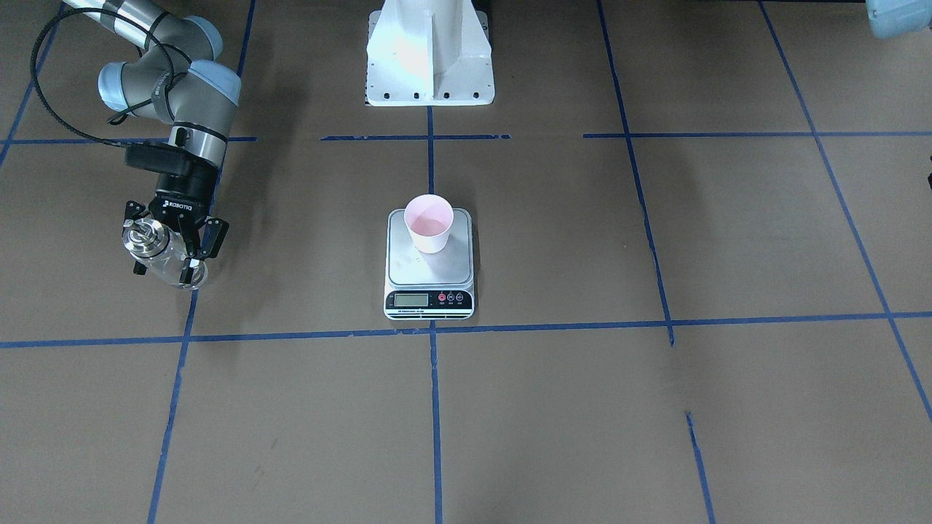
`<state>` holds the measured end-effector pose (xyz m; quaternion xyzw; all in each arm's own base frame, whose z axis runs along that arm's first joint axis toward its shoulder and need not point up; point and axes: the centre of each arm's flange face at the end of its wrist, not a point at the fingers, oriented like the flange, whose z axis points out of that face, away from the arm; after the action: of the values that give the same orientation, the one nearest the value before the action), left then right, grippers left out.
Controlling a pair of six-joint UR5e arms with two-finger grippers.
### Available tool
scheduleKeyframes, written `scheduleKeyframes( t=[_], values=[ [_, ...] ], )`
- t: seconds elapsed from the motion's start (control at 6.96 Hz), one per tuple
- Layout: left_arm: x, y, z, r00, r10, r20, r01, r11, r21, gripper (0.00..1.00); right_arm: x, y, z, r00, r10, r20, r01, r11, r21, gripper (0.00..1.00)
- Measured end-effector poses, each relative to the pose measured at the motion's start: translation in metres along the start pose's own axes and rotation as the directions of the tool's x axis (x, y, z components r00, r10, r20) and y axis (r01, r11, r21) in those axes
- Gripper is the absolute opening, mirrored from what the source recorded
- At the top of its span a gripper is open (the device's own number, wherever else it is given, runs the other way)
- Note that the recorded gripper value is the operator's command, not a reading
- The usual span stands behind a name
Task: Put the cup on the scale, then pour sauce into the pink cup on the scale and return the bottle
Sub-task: 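Hold the upright bottle beside the table edge with the right gripper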
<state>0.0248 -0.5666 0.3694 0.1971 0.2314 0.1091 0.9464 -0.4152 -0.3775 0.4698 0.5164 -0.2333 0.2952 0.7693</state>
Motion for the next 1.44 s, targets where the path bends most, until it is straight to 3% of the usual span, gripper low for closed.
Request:
scheduleKeyframes(
  t=[0.72, 1.44],
  values=[
    [0.0, 0.0, 0.001, 1.0, 0.0, -0.001, 0.0, 1.0, -0.001, 1.0, 0.008, 0.011, 0.005, 1.0, 0.005, 0.0, -0.005, 0.999, 0.035, 0.0],
    [0.0, 0.0, 0.002, 1.0, -0.001, -0.001, 0.001, 1.0, -0.004, 1.0, 0.01, 0.017, 0.006, 1.0, -0.008, -0.003, 0.008, 0.999, 0.034, 0.0]
  ],
)
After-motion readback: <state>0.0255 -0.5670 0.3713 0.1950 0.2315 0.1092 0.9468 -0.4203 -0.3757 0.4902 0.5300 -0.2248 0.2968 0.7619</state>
